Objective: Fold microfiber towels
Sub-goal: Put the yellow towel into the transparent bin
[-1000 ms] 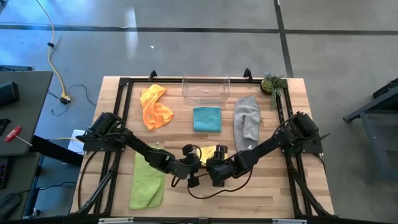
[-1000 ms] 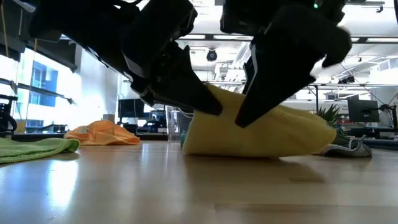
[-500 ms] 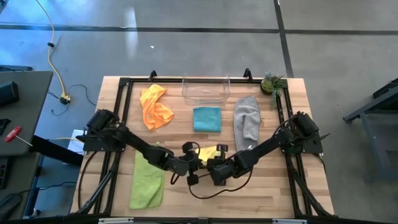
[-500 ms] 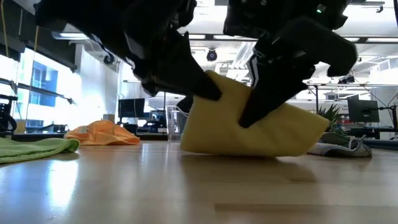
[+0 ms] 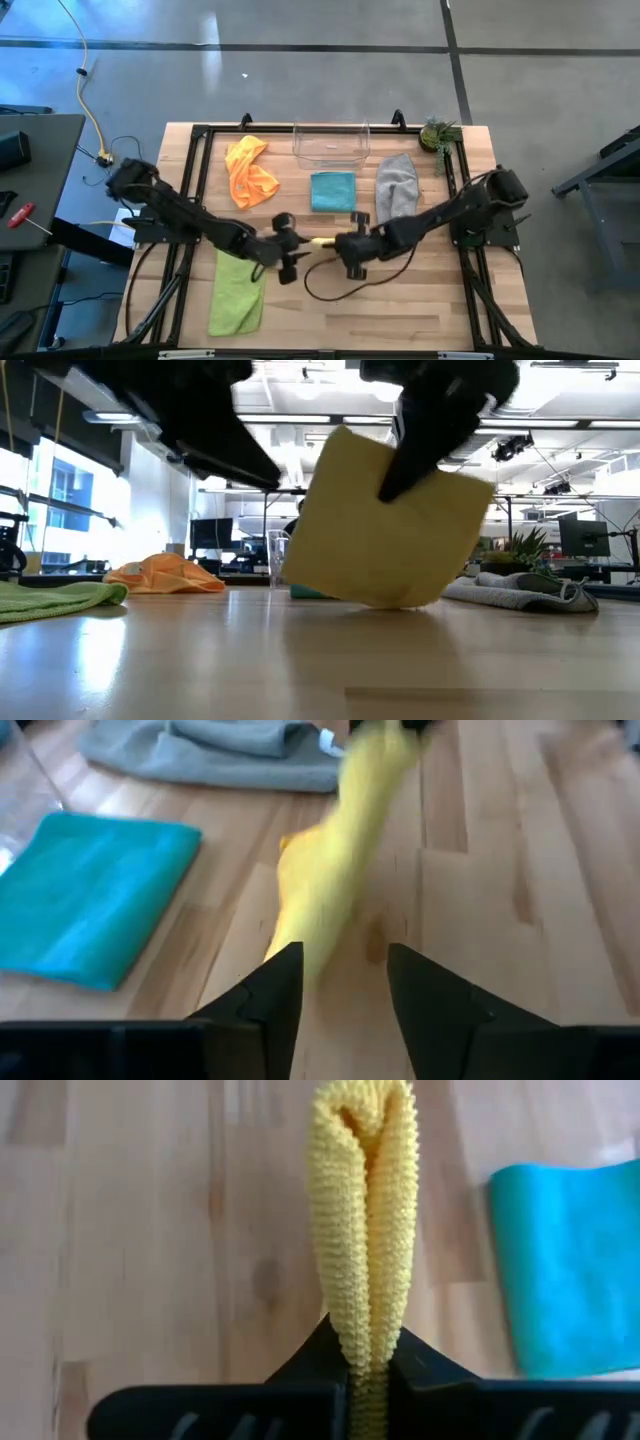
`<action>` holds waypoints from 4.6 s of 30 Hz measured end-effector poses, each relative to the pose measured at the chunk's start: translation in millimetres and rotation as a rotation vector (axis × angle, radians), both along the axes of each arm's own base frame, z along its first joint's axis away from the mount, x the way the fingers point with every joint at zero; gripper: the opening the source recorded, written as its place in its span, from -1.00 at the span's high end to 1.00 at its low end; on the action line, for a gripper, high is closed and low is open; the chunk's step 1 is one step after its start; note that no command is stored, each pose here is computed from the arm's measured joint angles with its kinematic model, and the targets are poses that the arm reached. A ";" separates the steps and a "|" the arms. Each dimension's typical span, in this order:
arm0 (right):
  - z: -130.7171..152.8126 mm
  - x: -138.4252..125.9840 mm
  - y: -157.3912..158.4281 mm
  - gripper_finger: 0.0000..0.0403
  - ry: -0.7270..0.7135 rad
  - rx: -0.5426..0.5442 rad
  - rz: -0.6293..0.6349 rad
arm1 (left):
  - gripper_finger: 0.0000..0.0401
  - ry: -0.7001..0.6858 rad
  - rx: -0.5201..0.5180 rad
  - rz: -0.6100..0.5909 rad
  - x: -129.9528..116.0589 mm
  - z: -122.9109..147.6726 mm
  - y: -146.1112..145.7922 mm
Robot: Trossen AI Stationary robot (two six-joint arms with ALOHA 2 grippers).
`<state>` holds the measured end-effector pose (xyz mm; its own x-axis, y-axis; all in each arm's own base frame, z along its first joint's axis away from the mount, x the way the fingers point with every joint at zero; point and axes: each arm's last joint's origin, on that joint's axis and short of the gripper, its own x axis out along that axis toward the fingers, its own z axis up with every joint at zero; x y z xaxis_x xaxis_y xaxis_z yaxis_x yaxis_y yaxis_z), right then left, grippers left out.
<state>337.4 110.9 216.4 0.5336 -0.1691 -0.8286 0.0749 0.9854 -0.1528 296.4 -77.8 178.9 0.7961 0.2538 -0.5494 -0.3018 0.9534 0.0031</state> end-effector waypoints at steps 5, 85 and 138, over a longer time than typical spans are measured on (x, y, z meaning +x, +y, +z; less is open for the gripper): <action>28.7 1.3 -37.8 1.00 0.020 -0.014 -0.032 | 0.52 -0.136 -0.103 -0.052 -32.6 -6.3 20.9; -20.6 45.7 -334.9 0.83 0.201 -0.183 0.013 | 1.00 -0.194 -0.063 0.166 -81.4 -19.5 103.8; -44.4 55.1 -401.7 1.00 0.190 0.110 -0.088 | 1.00 -0.183 -0.065 0.137 -81.3 -20.2 100.8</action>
